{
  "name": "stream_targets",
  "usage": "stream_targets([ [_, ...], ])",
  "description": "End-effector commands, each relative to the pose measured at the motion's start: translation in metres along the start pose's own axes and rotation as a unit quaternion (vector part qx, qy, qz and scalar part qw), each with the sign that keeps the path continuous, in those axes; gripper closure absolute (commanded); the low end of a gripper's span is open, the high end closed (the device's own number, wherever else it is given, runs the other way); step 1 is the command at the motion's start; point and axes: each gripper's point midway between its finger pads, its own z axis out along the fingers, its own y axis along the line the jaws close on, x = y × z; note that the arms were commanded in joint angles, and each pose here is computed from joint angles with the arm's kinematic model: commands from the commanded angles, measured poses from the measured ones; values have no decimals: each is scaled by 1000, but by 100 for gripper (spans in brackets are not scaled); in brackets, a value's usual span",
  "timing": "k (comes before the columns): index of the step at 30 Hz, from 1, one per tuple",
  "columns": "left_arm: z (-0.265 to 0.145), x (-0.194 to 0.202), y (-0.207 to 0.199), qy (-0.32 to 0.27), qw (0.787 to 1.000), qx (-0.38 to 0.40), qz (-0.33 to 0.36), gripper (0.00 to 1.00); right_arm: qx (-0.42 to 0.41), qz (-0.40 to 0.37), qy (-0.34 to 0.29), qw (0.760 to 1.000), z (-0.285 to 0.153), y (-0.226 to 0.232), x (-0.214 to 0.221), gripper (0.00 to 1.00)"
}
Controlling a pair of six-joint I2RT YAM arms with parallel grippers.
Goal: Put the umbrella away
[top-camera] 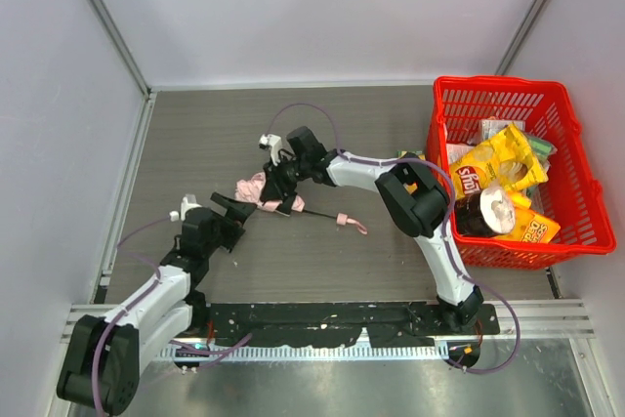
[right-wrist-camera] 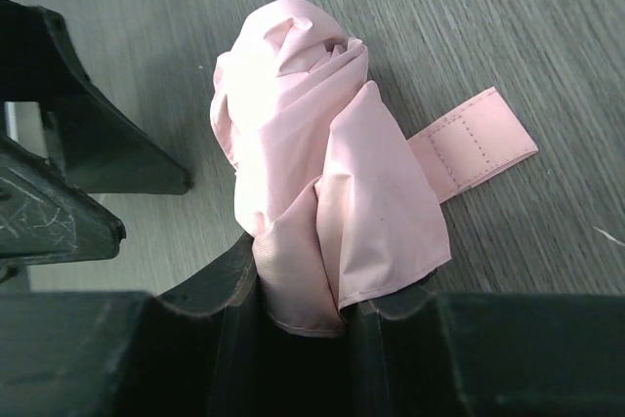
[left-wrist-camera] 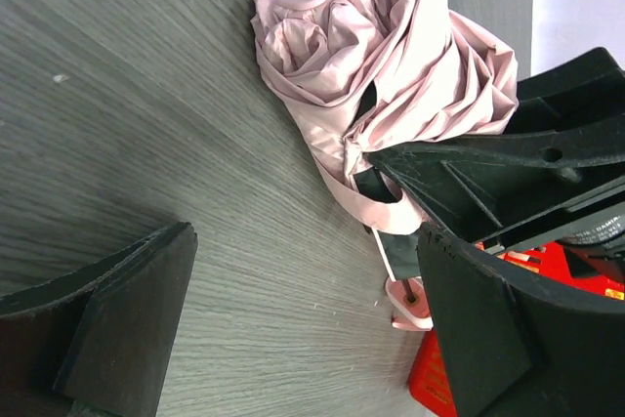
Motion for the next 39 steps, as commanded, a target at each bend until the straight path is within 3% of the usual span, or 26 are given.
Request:
stream_targets([
  [1, 8, -7, -25, -4, 999, 33, -9, 0, -34, 201, 193, 960, 7, 15, 149, 99],
  [11, 42, -15, -34, -17, 999, 36, 1, 0, -88, 240, 150, 955, 7, 24, 130, 99],
  [18, 61, -4, -14, 1, 999, 14, -34, 0, -122, 266, 112, 949, 5, 35, 101, 99],
  [24, 50, 7, 0, 25, 998, -12, -57, 0, -148, 279, 44, 948, -1, 41, 55, 99],
  [31, 44, 10, 11, 40, 995, -73, -56, 0, -163, 277, 22, 947, -7, 50, 37, 99],
  [39, 52, 30, 10, 91, 990, -65, -86, 0, -189, 271, -9, 944, -17, 61, 16, 99],
])
